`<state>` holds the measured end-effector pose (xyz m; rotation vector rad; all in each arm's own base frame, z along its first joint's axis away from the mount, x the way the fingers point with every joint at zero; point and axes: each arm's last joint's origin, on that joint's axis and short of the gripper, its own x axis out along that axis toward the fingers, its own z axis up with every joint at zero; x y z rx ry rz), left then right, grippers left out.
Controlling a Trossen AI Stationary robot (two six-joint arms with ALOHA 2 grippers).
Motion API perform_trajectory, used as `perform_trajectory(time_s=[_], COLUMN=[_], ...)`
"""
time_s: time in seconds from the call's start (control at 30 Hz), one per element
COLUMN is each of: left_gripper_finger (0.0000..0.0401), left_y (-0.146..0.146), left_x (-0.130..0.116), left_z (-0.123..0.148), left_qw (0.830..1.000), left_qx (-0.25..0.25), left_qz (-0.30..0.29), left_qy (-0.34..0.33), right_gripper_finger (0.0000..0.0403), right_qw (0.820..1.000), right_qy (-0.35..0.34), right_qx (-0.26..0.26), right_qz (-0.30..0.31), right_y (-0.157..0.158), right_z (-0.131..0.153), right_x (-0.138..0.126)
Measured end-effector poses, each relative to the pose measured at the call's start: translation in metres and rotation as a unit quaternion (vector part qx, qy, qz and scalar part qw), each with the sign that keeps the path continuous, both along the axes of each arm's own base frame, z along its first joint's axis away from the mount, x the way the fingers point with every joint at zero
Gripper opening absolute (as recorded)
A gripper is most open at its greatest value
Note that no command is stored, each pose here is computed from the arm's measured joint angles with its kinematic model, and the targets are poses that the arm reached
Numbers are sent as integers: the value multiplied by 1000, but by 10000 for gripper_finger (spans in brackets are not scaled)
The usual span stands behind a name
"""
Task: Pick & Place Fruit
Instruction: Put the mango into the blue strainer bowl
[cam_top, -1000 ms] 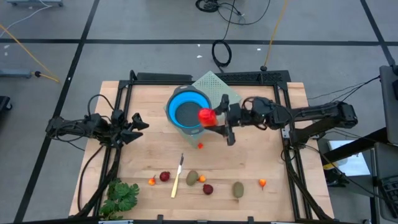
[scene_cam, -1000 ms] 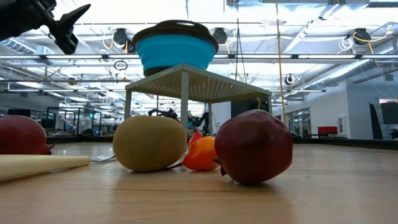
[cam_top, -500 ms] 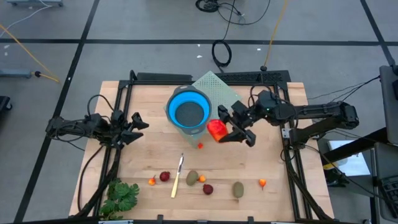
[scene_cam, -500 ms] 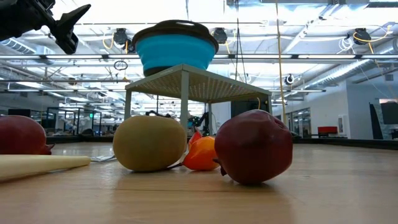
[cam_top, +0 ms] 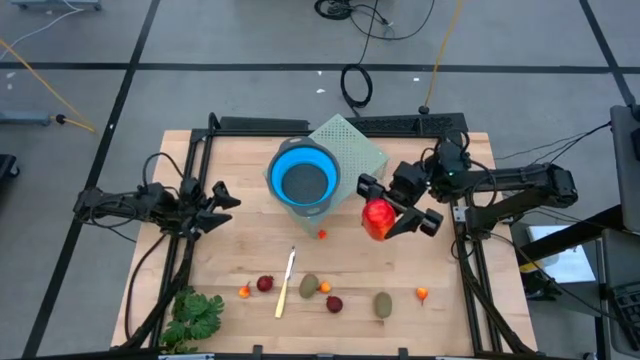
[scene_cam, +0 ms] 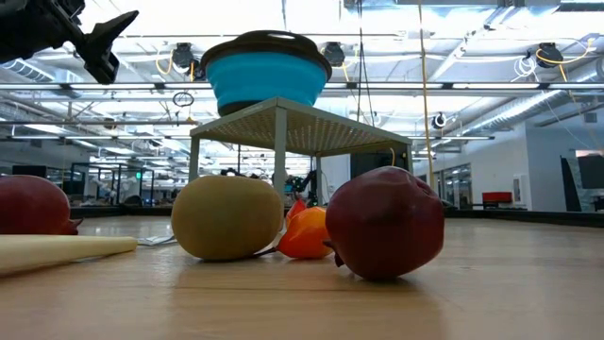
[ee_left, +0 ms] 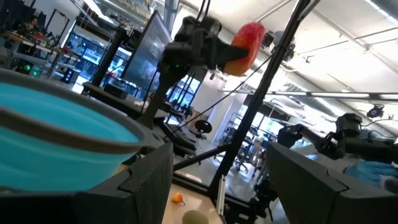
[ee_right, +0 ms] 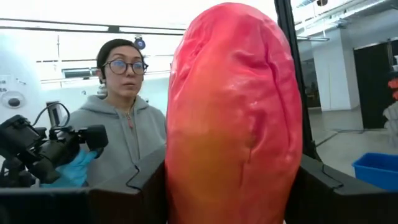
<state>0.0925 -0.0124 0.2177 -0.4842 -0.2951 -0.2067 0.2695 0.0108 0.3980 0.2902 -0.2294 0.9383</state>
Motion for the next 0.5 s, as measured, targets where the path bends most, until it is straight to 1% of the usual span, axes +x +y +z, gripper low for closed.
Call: perform_trajectory(time_s=[0.4,0.5], left_gripper_finger=[255,255], left_y=[0,0], left_x=[0,0], left_z=[-1,-1], left_qw=[1000,1000], left_qx=[-2,-2], left_qz=[-1,-1], left_qy=[5,5], right_gripper_finger=[217,218], right_qw=[1000,998], right_qy=[16,44], right_qx=[10,26], right_qz=[3,-23], right_y=[0,-1], right_z=[-1,-5], right_x=[1,4])
